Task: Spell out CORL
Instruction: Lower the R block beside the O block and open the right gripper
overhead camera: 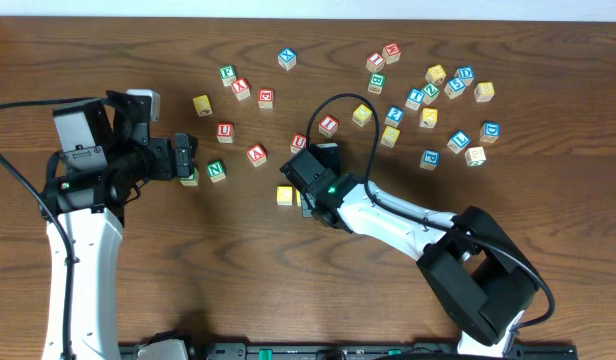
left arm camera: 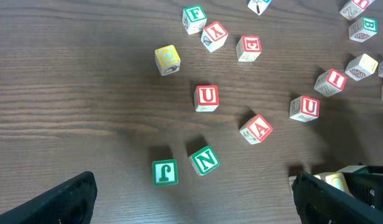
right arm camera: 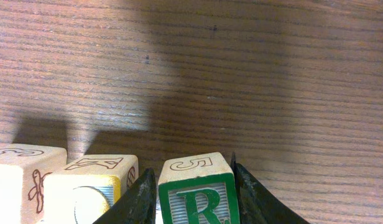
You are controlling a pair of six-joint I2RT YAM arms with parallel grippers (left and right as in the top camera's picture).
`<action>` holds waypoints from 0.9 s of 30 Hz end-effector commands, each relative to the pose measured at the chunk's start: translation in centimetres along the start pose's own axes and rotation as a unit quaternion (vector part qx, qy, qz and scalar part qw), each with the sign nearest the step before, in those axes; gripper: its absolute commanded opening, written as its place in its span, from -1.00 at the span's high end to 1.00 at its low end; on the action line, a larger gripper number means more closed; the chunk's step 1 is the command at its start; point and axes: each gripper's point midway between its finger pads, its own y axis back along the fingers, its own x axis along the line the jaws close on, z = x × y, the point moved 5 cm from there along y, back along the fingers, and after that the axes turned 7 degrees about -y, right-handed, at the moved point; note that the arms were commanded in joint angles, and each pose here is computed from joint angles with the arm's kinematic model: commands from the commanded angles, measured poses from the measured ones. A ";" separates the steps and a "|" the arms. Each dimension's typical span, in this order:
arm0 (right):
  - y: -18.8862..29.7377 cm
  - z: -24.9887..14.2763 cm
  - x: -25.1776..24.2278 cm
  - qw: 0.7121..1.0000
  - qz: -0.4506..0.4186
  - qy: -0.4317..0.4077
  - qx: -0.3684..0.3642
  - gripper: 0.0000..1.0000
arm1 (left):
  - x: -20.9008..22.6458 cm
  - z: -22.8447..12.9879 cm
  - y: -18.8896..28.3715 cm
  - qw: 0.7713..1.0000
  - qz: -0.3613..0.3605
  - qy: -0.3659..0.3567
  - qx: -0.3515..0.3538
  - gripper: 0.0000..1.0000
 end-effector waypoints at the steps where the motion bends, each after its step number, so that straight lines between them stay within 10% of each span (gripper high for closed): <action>1: -0.9 -0.8 -0.3 1.000 -0.015 0.008 0.006 0.31 | 0.1 0.0 0.0 1.000 0.002 -0.003 0.001 -0.98; 27: -1.3 -0.7 -0.4 1.000 -0.019 0.006 0.002 0.16 | 0.1 0.0 0.0 1.000 0.002 -0.003 0.001 -0.97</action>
